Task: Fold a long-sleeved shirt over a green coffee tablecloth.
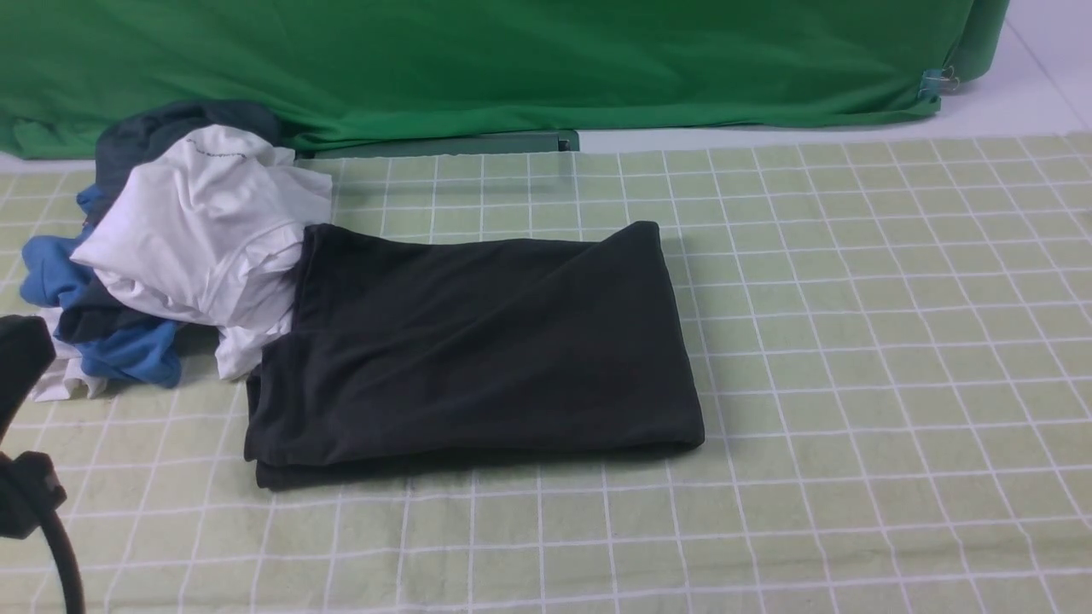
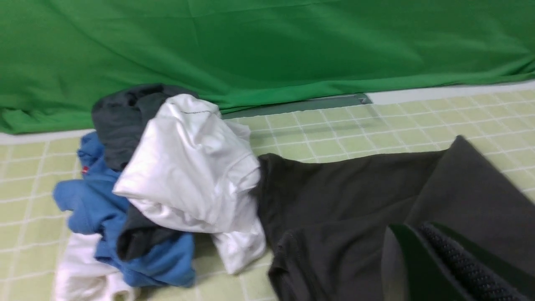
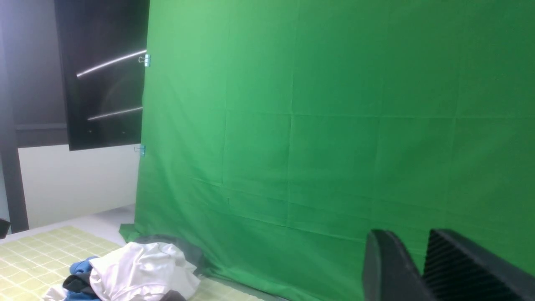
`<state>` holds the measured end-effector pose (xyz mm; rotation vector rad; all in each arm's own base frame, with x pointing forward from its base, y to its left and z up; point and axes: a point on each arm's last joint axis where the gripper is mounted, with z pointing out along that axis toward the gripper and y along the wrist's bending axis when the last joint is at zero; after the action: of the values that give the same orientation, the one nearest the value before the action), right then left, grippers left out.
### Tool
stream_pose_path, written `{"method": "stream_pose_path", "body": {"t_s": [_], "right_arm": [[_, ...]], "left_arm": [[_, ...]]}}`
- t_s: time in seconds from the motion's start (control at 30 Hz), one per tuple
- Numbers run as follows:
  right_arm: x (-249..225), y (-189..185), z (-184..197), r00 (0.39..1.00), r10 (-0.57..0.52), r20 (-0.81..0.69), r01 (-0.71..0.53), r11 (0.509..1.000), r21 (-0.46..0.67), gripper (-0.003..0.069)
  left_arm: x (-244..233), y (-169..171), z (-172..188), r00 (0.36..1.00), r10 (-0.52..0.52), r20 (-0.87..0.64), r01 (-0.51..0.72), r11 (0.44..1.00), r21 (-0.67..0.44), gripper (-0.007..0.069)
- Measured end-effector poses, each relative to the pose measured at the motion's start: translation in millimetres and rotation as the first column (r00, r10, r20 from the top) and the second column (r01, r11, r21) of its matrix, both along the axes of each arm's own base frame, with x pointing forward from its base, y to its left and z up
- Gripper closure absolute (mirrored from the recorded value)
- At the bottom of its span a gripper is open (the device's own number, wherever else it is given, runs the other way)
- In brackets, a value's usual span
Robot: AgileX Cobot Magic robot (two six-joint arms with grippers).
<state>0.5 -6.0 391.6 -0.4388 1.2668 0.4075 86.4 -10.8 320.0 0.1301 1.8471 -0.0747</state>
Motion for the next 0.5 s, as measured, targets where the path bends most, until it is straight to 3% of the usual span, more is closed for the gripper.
{"method": "stream_pose_path", "body": {"t_s": [0.33, 0.5], "right_arm": [[0, 0, 0, 1.0, 0.0, -0.001, 0.0, 1.0, -0.001, 0.0479], [0, 0, 0, 1.0, 0.0, -0.001, 0.0, 1.0, -0.001, 0.0466]], "left_arm": [[-6, 3, 2, 1.0, 0.001, 0.03, -0.003, 0.997, 0.077, 0.0612], [-20, 8, -15, 0.982, 0.064, 0.178, -0.076, 0.995, 0.062, 0.0612]]}}
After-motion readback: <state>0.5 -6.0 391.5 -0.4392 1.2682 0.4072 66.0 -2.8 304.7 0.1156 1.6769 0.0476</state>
